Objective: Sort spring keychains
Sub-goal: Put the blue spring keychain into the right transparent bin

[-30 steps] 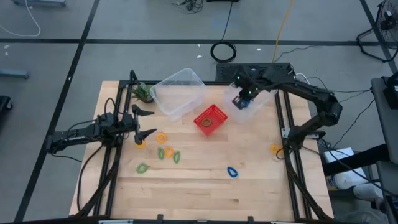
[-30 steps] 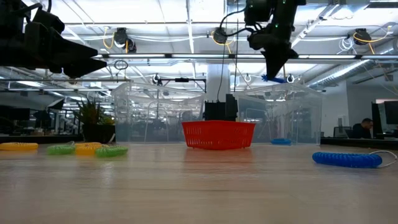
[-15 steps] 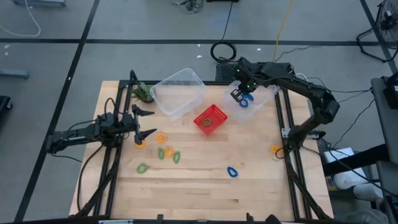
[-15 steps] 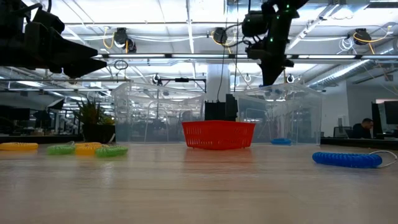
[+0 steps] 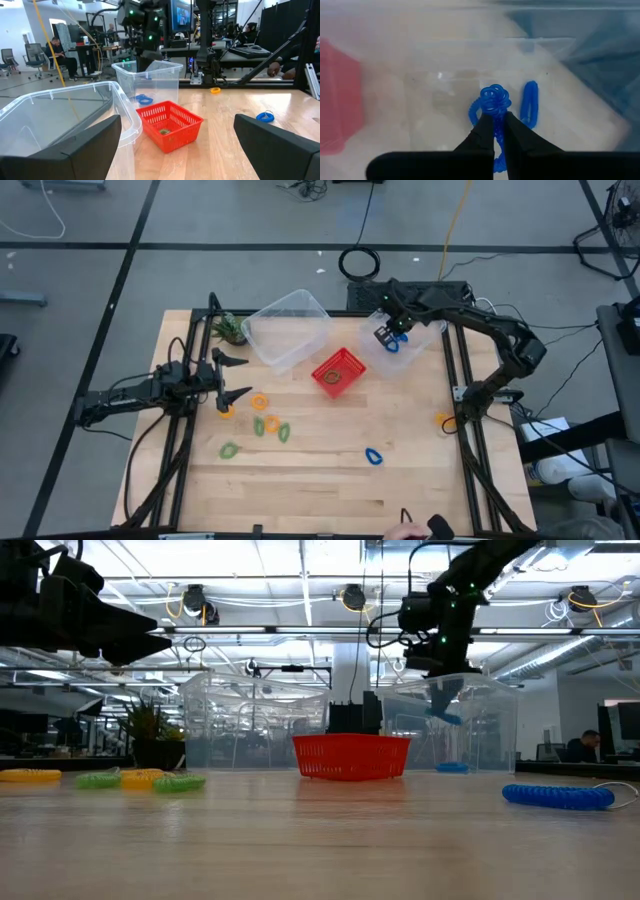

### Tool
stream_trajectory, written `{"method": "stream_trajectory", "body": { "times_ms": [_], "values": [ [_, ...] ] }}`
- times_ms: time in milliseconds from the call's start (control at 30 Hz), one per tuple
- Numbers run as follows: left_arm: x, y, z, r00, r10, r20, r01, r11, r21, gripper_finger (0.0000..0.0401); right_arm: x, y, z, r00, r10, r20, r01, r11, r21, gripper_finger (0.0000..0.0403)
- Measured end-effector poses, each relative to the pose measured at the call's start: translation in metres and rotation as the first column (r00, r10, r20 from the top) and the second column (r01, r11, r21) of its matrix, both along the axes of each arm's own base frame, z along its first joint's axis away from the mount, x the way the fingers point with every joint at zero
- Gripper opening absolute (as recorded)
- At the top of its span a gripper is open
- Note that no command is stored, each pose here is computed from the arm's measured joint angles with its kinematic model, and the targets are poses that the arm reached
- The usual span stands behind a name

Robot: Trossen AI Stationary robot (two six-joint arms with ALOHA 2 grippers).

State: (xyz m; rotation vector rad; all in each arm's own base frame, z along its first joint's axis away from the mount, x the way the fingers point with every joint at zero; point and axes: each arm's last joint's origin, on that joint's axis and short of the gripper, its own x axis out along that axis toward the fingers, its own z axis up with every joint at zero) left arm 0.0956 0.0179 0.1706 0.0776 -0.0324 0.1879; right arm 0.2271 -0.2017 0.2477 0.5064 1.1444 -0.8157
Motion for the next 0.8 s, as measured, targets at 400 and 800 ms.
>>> {"method": "stream_trajectory", "body": {
  "times_ms": [400,800],
  "values": [
    [0.000,0.000,0.000,1.000,0.000,0.000,0.000,1.000,0.000,0.0395,-0.006,-0.002,-0.042,0.994,-0.004,0.105,0.002,1.000,0.017,0.0000],
    [0.000,0.000,0.000,1.000,0.000,0.000,0.000,1.000,0.000,0.0395,-0.004,-0.003,-0.040,0.992,0.044,0.118,-0.042,0.999,-0.021,0.0144]
  ]
}}
